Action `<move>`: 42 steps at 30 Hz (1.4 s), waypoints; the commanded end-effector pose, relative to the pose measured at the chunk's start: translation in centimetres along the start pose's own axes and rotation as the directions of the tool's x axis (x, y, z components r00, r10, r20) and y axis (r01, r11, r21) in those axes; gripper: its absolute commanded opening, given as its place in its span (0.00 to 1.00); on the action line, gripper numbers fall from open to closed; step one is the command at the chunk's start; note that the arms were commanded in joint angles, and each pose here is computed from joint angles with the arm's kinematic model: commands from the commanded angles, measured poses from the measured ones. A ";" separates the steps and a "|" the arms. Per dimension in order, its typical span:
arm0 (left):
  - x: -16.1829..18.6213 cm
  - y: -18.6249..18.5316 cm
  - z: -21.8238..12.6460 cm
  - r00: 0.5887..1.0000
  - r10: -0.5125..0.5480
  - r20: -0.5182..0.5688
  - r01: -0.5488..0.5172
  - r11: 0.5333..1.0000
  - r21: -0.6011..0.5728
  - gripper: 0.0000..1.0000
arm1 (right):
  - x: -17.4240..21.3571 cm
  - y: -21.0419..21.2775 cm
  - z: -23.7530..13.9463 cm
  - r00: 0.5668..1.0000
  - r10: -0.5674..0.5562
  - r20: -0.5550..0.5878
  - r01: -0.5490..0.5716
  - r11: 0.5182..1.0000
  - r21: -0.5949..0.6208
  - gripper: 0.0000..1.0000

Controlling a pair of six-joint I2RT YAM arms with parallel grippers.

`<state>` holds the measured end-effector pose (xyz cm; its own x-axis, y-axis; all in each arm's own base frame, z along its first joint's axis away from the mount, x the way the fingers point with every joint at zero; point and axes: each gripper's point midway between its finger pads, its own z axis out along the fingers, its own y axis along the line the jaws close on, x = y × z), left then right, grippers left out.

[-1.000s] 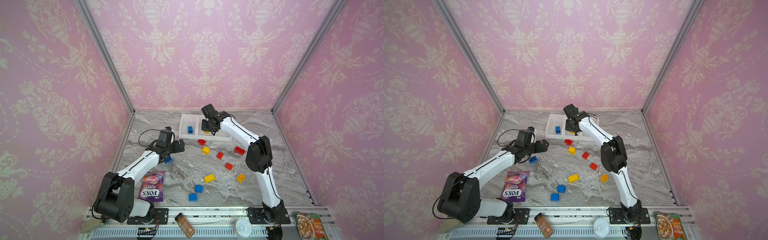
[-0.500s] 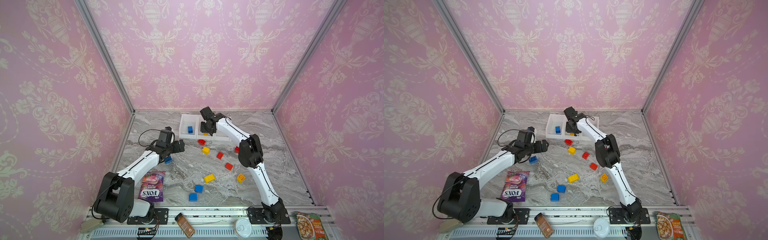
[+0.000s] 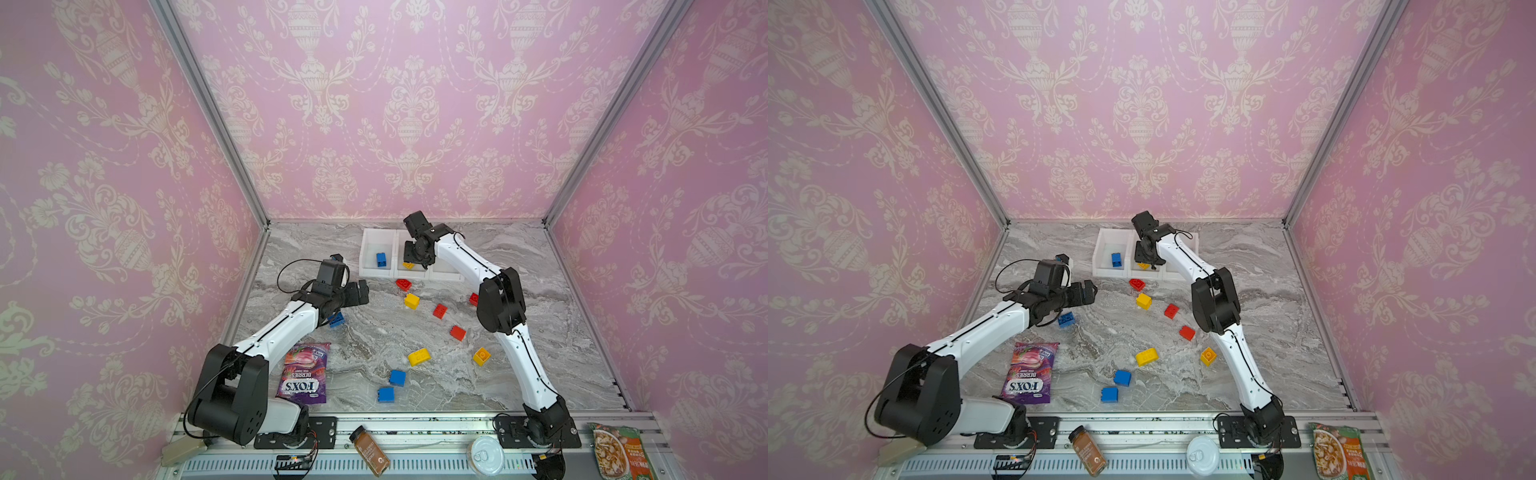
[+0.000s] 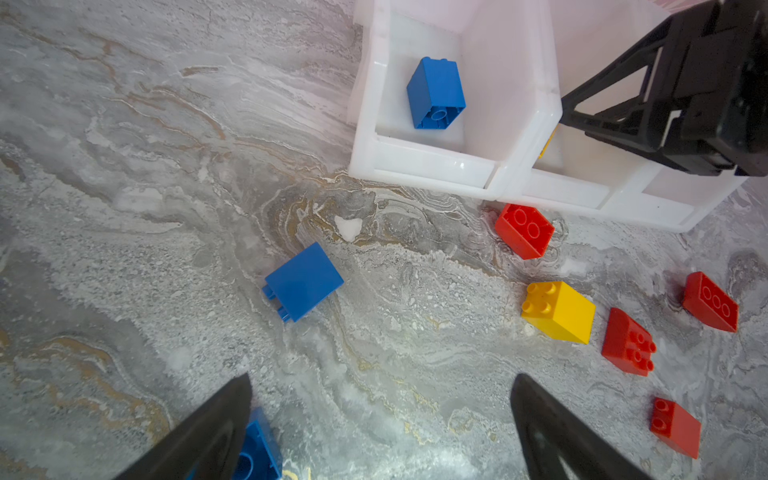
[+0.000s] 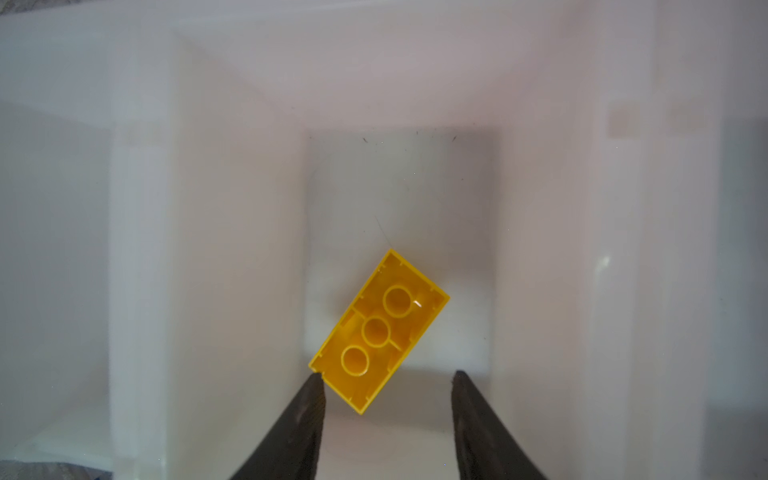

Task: Sort the legos into containers by color
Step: 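Lower the yellow brick into the middle compartment and open the right gripper, then grasp a blue brick with the left gripper while the right gripper withdraws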

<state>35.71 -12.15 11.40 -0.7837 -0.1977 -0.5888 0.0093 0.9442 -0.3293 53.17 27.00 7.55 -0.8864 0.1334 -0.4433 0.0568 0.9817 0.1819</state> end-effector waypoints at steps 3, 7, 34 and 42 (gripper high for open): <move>-1.0 0.1 -0.7 1.000 -0.003 0.014 0.003 1.000 -0.013 0.99 | -0.9 0.6 -1.7 1.000 -0.017 0.022 0.017 1.000 -0.026 0.57; -0.8 0.4 -0.6 1.000 0.000 0.003 0.000 1.000 -0.030 0.99 | -1.6 1.3 -3.4 0.998 -0.022 0.052 0.025 0.998 -0.060 0.64; 0.2 3.7 2.9 0.964 -0.064 -0.257 -0.017 0.954 -0.299 0.84 | 7.7 1.7 -18.5 0.993 -0.067 0.093 0.094 0.943 -0.320 0.97; -1.9 2.4 4.5 0.935 -0.299 -0.191 0.229 0.919 -0.320 0.81 | 10.4 -0.4 -20.5 0.997 -0.049 0.064 0.068 0.942 -0.329 0.98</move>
<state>39.16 -10.95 7.84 -0.8898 -0.3028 -0.3414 -0.2560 0.9505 -0.1760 35.49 25.54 20.27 -0.8543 0.0738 -0.5146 -0.1654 0.8998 0.4037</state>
